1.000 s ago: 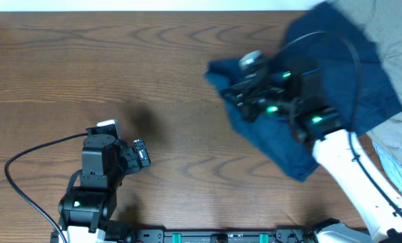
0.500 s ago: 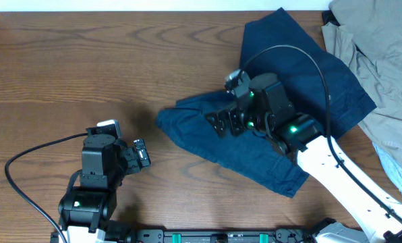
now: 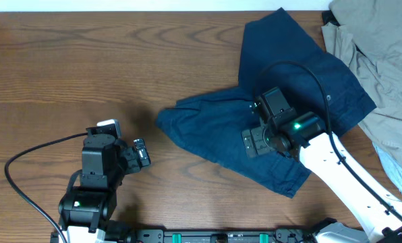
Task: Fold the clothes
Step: 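Grasp the navy shorts with the right gripper and drag them leftward onto the table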
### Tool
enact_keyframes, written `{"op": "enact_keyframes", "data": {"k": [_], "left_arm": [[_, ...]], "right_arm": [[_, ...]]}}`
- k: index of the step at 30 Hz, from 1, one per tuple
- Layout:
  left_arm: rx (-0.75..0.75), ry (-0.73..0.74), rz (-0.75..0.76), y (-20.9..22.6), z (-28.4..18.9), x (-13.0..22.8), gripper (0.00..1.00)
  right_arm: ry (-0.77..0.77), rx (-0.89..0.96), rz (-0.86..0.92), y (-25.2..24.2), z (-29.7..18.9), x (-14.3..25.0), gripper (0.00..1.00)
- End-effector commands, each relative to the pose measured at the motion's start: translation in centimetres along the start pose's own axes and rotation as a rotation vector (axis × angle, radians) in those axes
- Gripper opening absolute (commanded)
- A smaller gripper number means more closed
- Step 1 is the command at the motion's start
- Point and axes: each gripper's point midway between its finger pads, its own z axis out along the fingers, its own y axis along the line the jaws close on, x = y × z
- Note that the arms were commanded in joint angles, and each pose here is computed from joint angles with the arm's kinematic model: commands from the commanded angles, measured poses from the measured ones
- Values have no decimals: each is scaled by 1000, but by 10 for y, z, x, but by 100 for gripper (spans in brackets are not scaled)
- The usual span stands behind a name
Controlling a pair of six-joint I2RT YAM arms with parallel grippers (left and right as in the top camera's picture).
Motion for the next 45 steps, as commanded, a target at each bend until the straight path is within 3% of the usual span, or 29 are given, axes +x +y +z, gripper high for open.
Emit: {"op": "enact_keyframes", "data": {"k": [1,9,20,23,26,27,28,33,36,43,44,45], "left_arm": [[5,-30,-7,-2,-5,-10,98],[5,-28,-7,-2,-5,-10,98],[5,-28,-7,-2,-5,-10,98],[5,-29,-7,-2,-5,-10,98],[5,-28,-7,-2,-5,-10,98],[5,-28,-7,-2,-5,-10,98],[5,-28,-7,-2,-5,-10,98],[5,-29,-7,-2,-5,-10,98],[5,-29,-7,-2,-5,-10,98],[5,-29,-7,-2,-5,-10,98],[5,-29,-7,-2,-5,-10,98],[5,-29,-7,-2,-5,-10,98]], "right_arm": [[78,-11,53,1,7,15,99],[243,-227,-102,42,24,54,99],[288,-232,-189,62,64,81,95],[303,-232,-211,67,70,86,74],[337,-228,-240,72,76,95,19],[346,-227,-250,75,78,97,6],[348,-229,-262,78,81,99,1],[261,-310,-293,105,82,80,1],[131,-418,-302,134,71,41,1],[-332,-619,-251,193,13,-84,1],[-379,-637,-244,197,4,-96,5],[-417,-651,-242,201,-3,-105,21]]}}
